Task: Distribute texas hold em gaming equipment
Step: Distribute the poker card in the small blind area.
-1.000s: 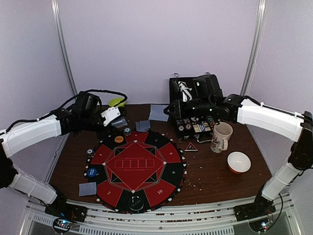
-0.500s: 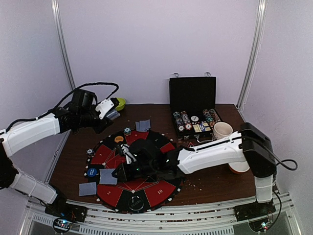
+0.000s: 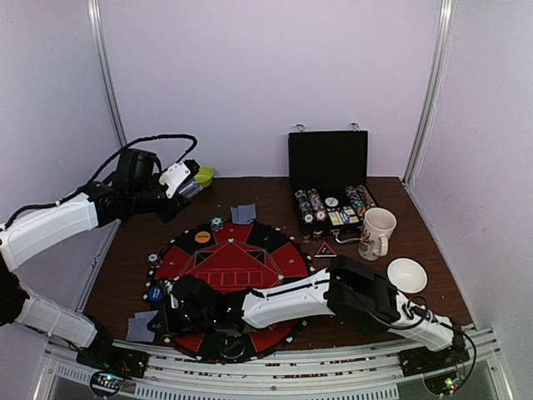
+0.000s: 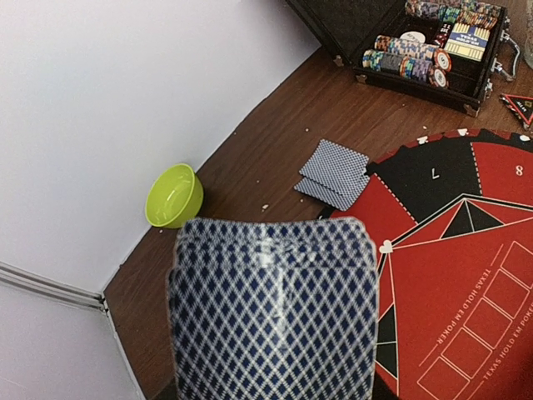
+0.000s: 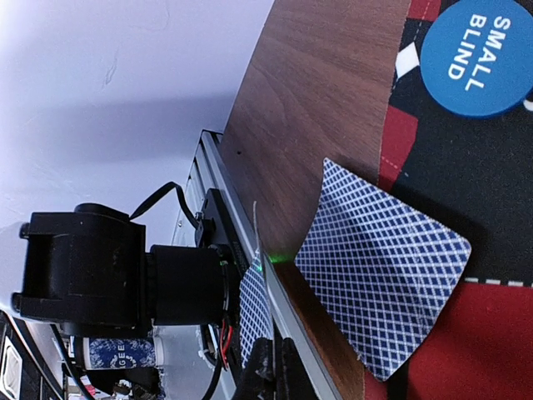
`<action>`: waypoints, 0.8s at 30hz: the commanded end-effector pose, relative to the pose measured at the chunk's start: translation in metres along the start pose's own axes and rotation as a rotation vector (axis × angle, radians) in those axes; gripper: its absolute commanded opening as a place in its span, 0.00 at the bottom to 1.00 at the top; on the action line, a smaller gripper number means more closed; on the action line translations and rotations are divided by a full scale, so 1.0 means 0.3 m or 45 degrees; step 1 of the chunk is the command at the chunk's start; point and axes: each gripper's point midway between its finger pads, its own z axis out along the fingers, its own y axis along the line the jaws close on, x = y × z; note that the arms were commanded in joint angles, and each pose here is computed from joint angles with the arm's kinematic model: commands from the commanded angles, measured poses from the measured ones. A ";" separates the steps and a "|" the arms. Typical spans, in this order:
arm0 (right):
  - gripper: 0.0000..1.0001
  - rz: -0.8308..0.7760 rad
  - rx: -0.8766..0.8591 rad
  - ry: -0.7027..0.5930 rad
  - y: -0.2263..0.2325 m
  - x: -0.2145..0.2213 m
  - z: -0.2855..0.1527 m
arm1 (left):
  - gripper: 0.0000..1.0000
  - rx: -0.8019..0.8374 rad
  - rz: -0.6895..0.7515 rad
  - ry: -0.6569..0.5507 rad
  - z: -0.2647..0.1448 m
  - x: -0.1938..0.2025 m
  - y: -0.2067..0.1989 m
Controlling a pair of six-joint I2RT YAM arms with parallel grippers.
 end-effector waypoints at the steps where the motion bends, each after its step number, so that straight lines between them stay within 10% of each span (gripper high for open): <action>1: 0.00 -0.001 0.004 -0.008 0.024 -0.038 0.001 | 0.43 -0.030 -0.024 -0.107 -0.026 -0.068 0.032; 17: 0.00 -0.003 0.126 0.038 -0.081 -0.034 0.008 | 0.43 -0.024 -0.010 -0.098 -0.020 -0.060 0.027; 24: 0.19 -0.007 0.147 0.025 -0.095 -0.048 0.002 | 0.43 -0.027 0.001 -0.097 -0.023 -0.060 0.029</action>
